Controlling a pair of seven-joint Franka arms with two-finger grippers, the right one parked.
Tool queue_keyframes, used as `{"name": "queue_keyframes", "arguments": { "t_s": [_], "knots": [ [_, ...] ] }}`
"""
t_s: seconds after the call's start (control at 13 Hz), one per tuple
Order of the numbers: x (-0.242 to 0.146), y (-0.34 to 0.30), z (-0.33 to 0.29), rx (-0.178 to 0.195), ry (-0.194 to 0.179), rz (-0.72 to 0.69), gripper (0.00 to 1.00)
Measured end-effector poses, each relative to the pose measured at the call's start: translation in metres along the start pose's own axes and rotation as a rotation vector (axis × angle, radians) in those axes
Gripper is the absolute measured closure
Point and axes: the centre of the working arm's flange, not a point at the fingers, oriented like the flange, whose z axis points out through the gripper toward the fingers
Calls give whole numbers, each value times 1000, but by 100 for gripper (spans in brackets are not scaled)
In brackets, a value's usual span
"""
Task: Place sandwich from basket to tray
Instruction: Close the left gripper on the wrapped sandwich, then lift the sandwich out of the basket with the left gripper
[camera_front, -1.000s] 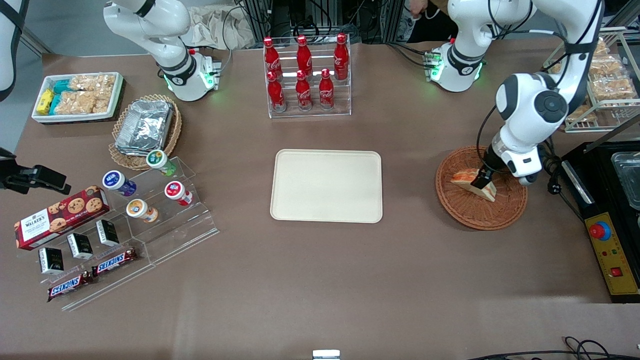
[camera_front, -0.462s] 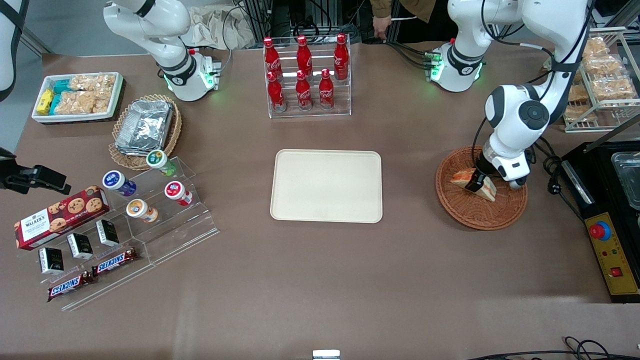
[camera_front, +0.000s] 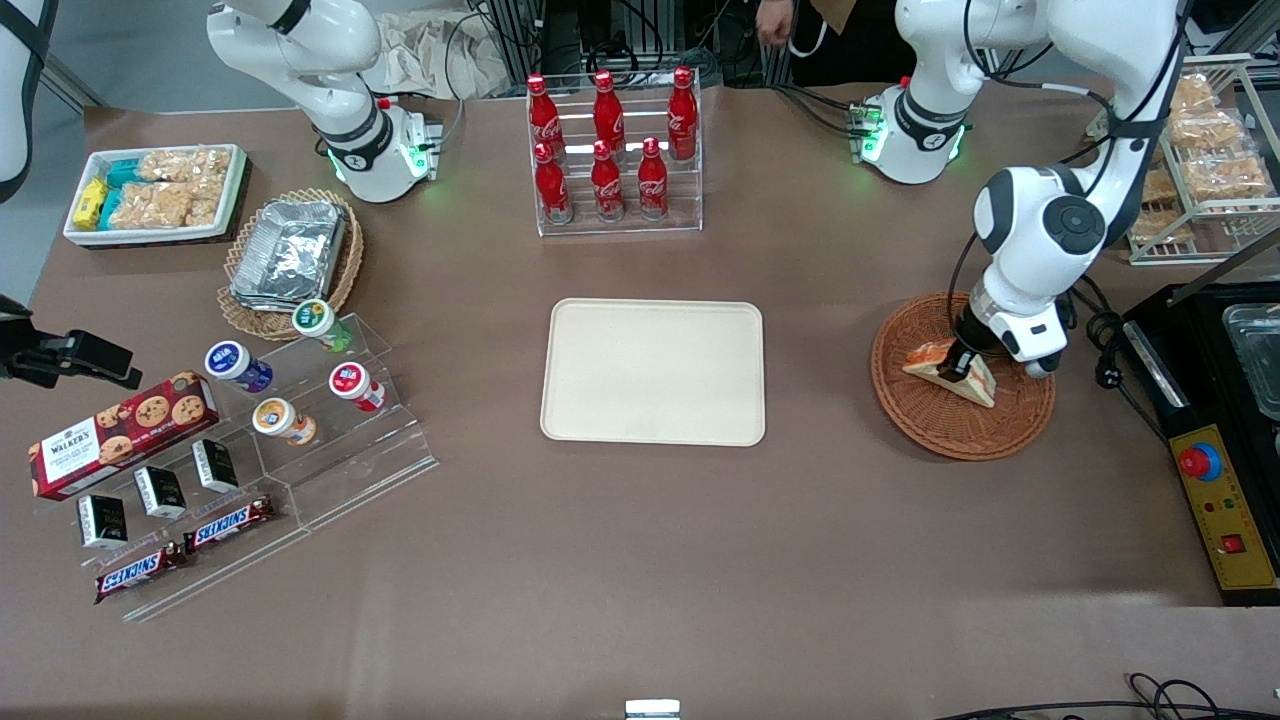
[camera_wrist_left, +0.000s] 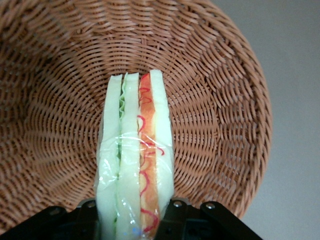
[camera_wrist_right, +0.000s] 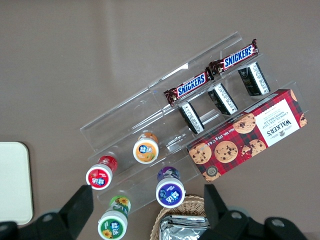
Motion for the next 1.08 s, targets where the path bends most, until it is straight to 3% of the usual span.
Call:
{"name": "queue_keyframes", "arguments": {
  "t_s": [0.23,0.38,0.62,0.85,1.08],
  "knots": [
    [-2,20,-66,34,-9,106,80],
    [-10,37,-116,50,-9,191,80],
    [-21,65,-211,112,-38,327,80],
    [-54,89,-276,111,-36,524,80],
    [-107,104,-291,116,-42,690,80]
  ]
}}
